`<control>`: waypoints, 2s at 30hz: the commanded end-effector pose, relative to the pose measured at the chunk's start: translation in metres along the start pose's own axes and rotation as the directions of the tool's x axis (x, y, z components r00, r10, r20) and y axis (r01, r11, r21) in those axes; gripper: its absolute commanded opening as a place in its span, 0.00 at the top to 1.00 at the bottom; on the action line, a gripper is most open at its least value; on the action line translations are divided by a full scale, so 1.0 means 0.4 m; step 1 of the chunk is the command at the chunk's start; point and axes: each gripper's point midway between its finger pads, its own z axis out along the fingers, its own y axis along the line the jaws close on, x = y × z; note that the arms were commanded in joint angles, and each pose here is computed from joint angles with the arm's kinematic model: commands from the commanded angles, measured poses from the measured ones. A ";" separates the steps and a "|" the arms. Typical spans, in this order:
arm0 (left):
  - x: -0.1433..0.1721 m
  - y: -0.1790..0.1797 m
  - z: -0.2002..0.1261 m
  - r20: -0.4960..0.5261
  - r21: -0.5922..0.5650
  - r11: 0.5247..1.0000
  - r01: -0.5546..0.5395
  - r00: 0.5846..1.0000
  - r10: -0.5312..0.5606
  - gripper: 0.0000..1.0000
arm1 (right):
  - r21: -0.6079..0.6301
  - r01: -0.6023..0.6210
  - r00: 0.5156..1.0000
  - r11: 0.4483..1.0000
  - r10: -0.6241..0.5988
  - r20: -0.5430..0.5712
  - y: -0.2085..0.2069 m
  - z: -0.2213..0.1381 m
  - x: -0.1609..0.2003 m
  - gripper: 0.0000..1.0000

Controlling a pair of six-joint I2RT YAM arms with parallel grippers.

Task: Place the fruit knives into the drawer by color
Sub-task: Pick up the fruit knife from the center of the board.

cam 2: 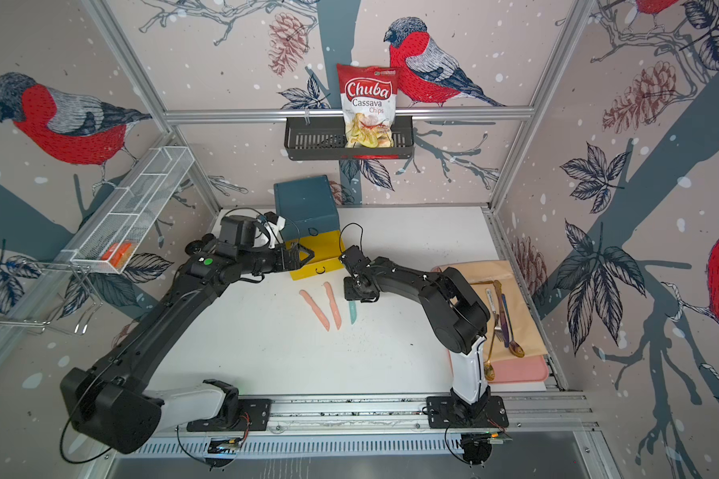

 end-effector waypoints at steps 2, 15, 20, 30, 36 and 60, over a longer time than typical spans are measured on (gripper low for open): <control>-0.026 -0.019 0.001 0.026 0.033 0.999 -0.010 1.000 0.009 0.03 | 0.029 0.043 0.999 0.999 -0.043 0.004 0.003 0.021 0.000 0.60; -0.030 -0.015 0.018 0.012 0.032 0.999 -0.008 1.000 0.008 0.03 | 0.127 0.092 0.994 0.988 -0.083 -0.074 -0.051 0.048 0.085 0.79; -0.024 -0.009 0.023 0.009 0.028 1.000 -0.006 1.000 0.005 0.03 | 0.138 0.104 0.989 0.985 -0.087 -0.123 -0.097 0.014 0.145 0.82; 0.008 -0.009 0.043 -0.021 0.069 0.998 0.007 1.000 -0.005 0.04 | 0.106 0.113 0.980 0.988 -0.093 -0.178 -0.103 -0.032 0.148 0.67; 0.061 -0.009 0.039 -0.050 0.104 0.994 0.021 0.999 -0.016 0.04 | 0.096 0.112 0.975 0.989 -0.091 -0.203 -0.100 -0.030 0.134 0.68; 0.264 -0.032 0.046 -0.170 0.175 0.983 0.061 0.985 -0.031 0.03 | 0.121 0.087 0.966 0.989 -0.054 -0.253 -0.130 -0.033 0.141 1.00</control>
